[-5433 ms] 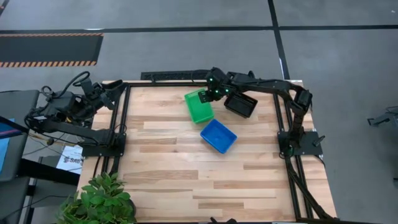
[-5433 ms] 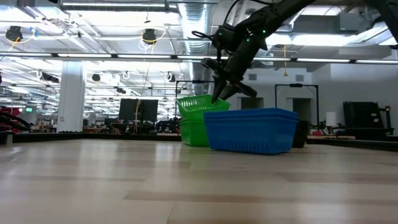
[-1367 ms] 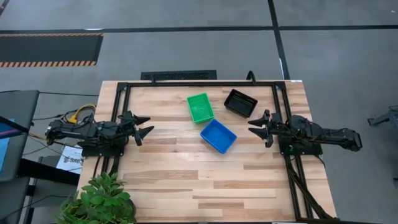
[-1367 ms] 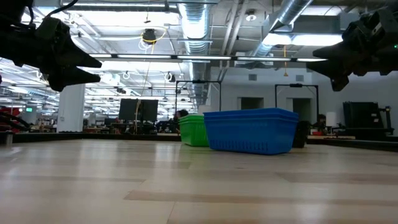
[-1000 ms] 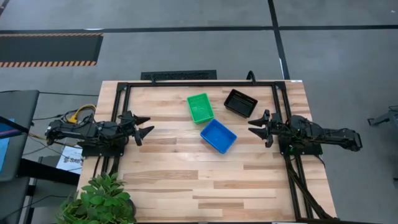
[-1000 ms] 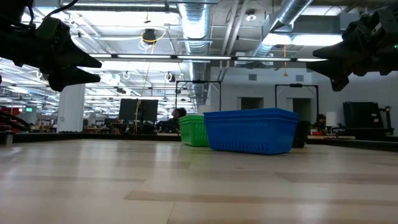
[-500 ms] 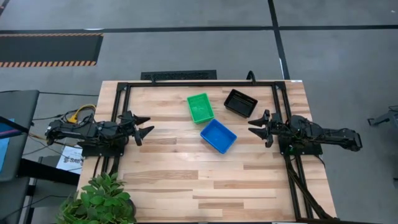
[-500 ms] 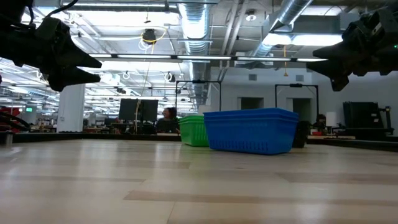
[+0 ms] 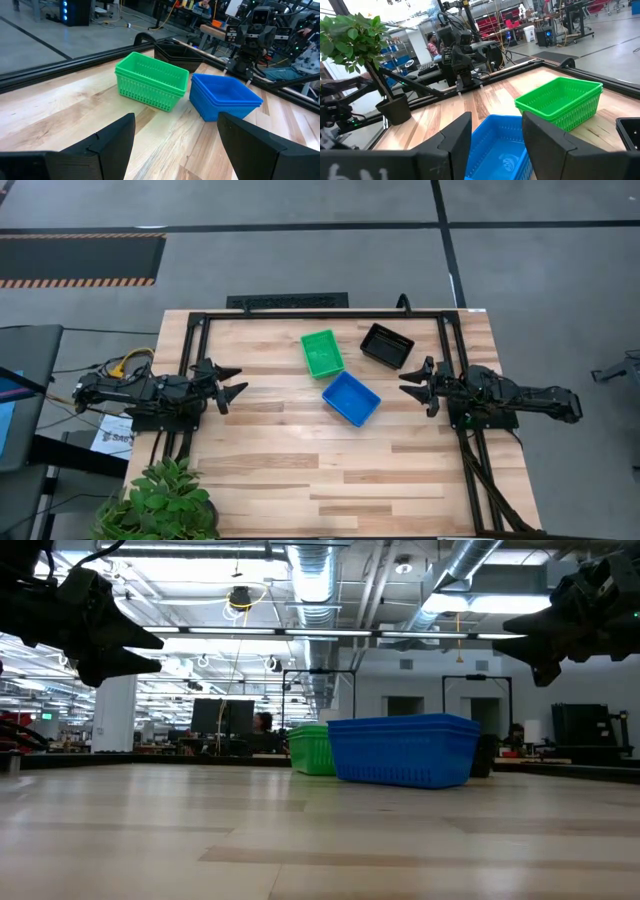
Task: Stack baskets by color
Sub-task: Return to Home Position
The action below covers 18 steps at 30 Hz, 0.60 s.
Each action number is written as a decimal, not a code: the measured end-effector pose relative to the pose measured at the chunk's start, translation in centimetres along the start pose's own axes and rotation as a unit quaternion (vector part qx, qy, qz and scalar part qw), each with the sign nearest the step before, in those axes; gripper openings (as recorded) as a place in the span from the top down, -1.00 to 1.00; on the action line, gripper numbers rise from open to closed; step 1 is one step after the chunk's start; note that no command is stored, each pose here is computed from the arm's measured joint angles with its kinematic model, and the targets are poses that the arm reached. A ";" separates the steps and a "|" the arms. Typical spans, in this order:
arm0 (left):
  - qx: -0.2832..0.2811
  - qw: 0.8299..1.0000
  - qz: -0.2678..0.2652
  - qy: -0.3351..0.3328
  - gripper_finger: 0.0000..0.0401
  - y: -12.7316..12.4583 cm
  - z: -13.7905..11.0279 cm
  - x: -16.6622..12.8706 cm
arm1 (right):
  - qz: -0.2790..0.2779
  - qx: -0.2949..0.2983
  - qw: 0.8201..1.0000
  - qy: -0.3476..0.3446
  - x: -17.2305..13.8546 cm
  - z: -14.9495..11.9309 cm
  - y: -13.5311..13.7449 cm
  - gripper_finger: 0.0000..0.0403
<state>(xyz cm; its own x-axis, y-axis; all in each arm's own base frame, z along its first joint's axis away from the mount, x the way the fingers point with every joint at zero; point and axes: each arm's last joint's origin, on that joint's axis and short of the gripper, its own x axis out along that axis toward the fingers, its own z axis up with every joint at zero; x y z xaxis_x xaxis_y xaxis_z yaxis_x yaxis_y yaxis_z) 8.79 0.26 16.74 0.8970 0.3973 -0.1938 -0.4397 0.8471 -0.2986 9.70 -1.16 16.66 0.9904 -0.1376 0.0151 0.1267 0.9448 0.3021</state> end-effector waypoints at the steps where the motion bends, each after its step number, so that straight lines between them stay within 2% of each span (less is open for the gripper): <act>1: 0.000 1.000 0.000 0.000 -0.35 0.0 0.0 0.0 | 0.000 0.000 1.000 0.000 0.0 0.0 0.0 0.04; 18: 0.000 1.000 0.000 0.000 -0.35 0.0 0.0 0.0 | 0.000 0.000 1.000 0.000 0.0 0.0 0.0 0.04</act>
<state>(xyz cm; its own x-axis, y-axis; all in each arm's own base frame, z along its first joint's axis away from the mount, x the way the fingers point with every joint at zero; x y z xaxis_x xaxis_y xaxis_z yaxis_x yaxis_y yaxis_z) 8.79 0.26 16.74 0.8970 0.3972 -0.1939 -0.4397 0.8471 -0.2985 9.70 -1.16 16.66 0.9903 -0.1380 0.0153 0.1270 0.9449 0.3017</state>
